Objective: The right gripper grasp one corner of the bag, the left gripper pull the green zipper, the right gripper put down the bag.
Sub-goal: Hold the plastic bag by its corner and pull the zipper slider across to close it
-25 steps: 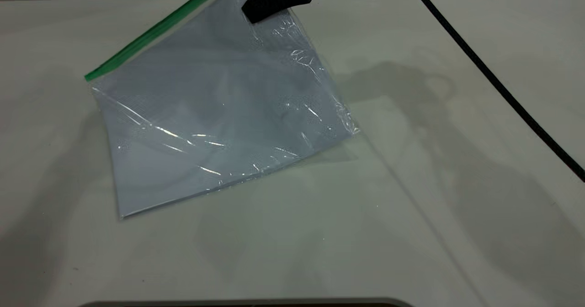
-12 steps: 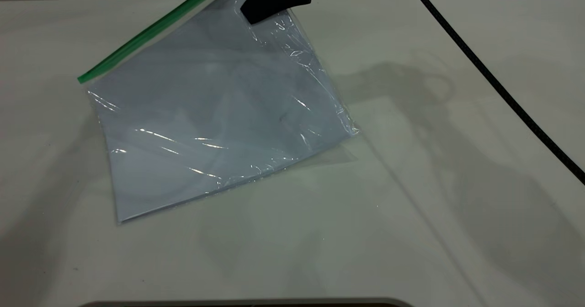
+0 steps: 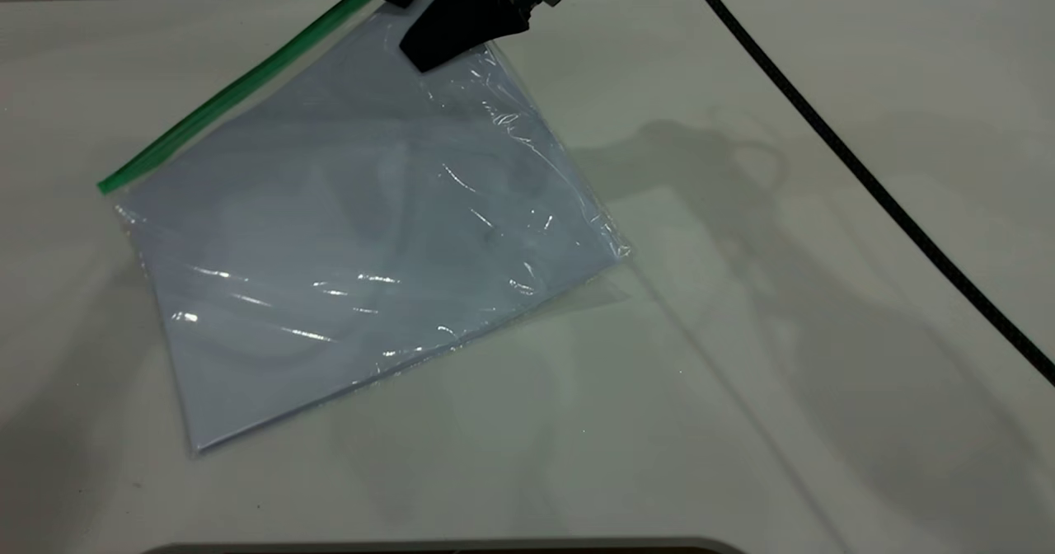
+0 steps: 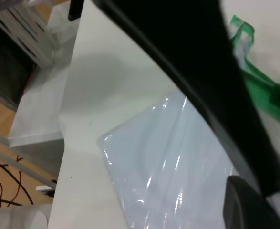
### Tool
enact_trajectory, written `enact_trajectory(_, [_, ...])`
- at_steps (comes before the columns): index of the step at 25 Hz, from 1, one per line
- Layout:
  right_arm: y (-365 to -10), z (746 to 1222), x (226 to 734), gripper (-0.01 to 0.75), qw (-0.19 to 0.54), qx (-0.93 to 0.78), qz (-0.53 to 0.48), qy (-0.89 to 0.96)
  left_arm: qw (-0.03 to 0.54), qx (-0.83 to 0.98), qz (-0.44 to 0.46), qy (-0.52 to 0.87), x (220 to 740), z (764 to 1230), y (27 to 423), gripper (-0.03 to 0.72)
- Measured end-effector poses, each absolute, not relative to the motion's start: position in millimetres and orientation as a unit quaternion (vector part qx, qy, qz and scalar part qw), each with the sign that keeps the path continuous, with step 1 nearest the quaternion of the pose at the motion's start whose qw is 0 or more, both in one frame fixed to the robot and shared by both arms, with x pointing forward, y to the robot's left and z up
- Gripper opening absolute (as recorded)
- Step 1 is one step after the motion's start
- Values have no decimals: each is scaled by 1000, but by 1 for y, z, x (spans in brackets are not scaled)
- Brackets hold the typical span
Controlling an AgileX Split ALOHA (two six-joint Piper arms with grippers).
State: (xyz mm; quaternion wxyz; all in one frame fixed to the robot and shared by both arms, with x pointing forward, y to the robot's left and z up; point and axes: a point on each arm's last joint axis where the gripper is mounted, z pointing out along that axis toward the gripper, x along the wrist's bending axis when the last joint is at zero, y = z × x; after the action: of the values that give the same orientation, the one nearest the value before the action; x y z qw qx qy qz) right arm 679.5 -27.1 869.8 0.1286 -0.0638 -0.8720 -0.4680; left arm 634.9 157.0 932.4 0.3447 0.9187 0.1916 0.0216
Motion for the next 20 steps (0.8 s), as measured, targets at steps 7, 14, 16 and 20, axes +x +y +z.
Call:
enact_trajectory(7, [-27, 870, 679, 33, 126, -57, -468, -873, 350, 920, -9, 174, 629, 933, 155, 536])
enact_trajectory(14, [-27, 870, 679, 33, 126, -57, -468, -873, 350, 921, -8, 171, 629, 933, 155, 460])
enact_trajectory(16, [-27, 870, 679, 33, 126, -57, -468, -873, 350, 921, -11, 169, 628, 933, 155, 438])
enact_trajectory(20, [-27, 870, 679, 33, 126, -56, -467, -873, 339, 926, -17, 165, 627, 932, 156, 416])
